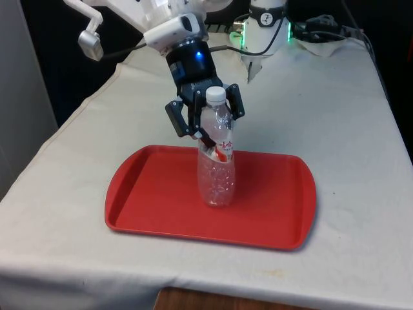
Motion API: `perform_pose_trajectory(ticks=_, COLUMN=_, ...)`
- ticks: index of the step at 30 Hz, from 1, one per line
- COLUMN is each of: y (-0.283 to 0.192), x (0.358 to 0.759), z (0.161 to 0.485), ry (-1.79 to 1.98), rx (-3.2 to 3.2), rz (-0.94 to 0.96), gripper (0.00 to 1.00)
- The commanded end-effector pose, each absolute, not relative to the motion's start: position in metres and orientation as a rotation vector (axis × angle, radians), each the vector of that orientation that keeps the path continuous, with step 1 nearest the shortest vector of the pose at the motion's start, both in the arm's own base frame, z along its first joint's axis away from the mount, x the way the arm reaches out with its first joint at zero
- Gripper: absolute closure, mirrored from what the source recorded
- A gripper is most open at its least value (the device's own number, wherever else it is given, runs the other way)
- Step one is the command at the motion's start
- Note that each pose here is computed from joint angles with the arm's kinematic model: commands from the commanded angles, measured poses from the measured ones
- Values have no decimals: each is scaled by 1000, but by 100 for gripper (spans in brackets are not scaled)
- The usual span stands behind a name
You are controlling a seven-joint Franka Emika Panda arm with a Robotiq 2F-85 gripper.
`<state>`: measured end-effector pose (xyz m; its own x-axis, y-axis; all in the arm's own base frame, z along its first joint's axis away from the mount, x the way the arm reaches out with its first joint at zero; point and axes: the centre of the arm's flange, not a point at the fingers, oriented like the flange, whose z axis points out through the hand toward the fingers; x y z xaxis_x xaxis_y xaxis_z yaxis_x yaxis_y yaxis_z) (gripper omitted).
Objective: Place the bottle upright on the tray.
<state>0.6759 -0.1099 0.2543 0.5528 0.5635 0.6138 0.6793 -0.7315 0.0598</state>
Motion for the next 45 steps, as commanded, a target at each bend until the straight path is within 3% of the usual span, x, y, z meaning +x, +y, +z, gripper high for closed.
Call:
perform_pose_trajectory(ticks=1, y=-108, x=676, z=255, ry=-1063, rx=-2617, rz=-930, gripper=67)
perform_pose_trajectory(ticks=45, y=-103, x=677, z=253, ry=-1112, rx=-2630, rz=-871, gripper=67)
